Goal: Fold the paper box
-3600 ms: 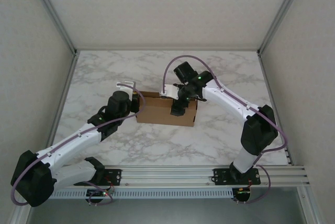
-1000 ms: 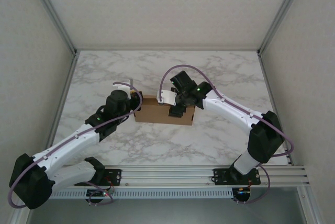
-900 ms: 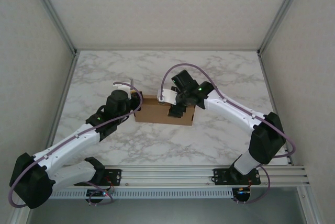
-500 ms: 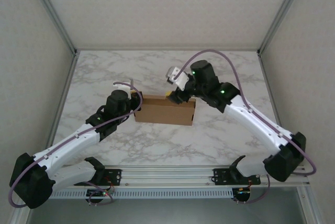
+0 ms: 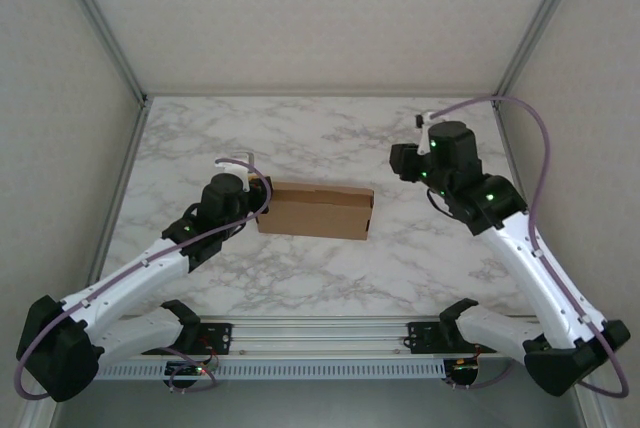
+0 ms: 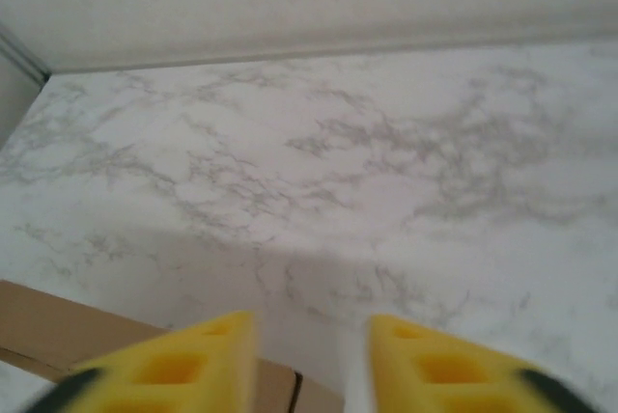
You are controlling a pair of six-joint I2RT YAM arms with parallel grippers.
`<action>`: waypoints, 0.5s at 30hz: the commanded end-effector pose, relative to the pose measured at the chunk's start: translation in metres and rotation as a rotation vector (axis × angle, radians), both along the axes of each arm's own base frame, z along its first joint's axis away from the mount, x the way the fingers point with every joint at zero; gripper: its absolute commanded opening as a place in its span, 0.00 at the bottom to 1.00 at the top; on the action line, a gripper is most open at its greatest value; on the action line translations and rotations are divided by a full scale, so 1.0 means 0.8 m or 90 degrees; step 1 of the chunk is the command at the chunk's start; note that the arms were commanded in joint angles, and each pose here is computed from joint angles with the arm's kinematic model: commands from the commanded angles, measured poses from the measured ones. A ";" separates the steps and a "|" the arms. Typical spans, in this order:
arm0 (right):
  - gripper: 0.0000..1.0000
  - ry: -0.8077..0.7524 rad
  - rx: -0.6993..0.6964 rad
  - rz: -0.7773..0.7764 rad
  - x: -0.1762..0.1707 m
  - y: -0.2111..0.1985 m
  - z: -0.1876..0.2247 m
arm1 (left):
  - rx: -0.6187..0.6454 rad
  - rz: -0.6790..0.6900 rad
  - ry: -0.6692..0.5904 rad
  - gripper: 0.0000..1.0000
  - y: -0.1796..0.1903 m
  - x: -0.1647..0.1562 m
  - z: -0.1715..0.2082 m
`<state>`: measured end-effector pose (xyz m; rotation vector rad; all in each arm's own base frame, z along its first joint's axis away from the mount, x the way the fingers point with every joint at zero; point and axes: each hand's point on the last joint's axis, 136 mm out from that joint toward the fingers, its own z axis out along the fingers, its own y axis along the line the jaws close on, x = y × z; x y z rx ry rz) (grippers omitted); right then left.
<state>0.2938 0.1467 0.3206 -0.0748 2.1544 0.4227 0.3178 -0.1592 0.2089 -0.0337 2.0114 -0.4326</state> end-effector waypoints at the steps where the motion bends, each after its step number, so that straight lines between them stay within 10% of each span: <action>1: 0.72 0.142 0.082 -0.001 -0.023 0.016 -0.047 | 0.018 -0.003 0.043 0.28 0.006 -0.010 -0.028; 15: 0.70 0.335 0.122 0.020 -0.037 0.046 -0.142 | 0.017 -0.011 0.044 0.28 0.004 -0.012 -0.031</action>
